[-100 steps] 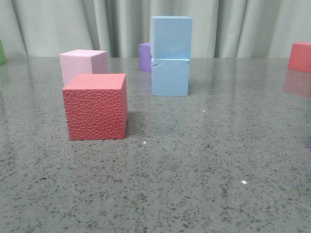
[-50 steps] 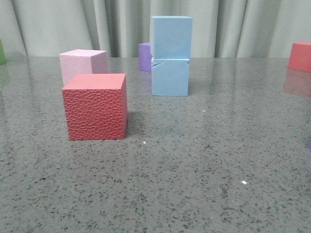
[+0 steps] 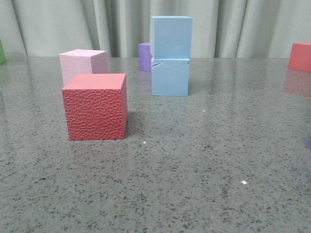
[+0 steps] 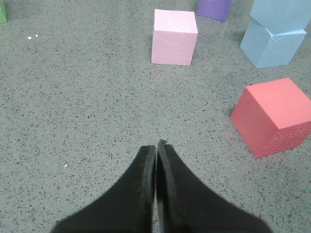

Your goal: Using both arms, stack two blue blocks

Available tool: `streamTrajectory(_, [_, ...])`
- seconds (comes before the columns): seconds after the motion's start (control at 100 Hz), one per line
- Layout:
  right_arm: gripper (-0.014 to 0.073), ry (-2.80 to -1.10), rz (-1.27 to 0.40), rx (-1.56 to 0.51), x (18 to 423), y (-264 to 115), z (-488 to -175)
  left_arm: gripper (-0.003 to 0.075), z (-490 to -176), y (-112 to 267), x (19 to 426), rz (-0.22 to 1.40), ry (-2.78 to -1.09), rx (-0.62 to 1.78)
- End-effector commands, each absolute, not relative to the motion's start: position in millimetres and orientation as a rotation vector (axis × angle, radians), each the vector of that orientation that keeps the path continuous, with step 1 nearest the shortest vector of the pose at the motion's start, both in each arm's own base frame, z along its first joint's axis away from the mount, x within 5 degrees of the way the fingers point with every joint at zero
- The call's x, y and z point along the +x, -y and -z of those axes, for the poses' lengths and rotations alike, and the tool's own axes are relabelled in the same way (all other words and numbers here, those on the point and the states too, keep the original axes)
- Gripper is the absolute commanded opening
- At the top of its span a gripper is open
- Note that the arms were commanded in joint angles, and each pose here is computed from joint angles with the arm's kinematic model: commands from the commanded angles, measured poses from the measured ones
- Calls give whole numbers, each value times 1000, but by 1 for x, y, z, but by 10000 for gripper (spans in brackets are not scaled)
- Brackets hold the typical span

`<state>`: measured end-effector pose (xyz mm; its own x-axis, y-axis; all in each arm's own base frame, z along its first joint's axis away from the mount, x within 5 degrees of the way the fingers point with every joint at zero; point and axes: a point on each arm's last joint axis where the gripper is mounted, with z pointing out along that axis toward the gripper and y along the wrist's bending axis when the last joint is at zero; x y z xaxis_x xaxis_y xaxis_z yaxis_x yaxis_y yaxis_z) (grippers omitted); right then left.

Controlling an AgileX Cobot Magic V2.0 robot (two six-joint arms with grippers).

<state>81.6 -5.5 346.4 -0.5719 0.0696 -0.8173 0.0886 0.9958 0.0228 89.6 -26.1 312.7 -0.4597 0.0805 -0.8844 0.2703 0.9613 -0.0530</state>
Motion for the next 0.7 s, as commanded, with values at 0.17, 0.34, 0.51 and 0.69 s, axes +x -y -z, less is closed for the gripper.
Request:
streamTrajectory(0.17, [-68, -2093, 40, 96, 84, 6, -358, -19, -328, 26, 92, 240, -1948, 209])
streamTrajectory(0.34, [-68, -2093, 40, 96, 84, 6, -358, -19, -328, 26, 92, 240, -1948, 209])
streamTrajectory(0.51, [-68, -2093, 40, 96, 84, 6, -358, -19, -328, 26, 92, 240, -1948, 209])
streamTrajectory(0.69, [-68, -2093, 40, 96, 84, 6, -358, -19, -329, 25, 93, 223, -1930, 212])
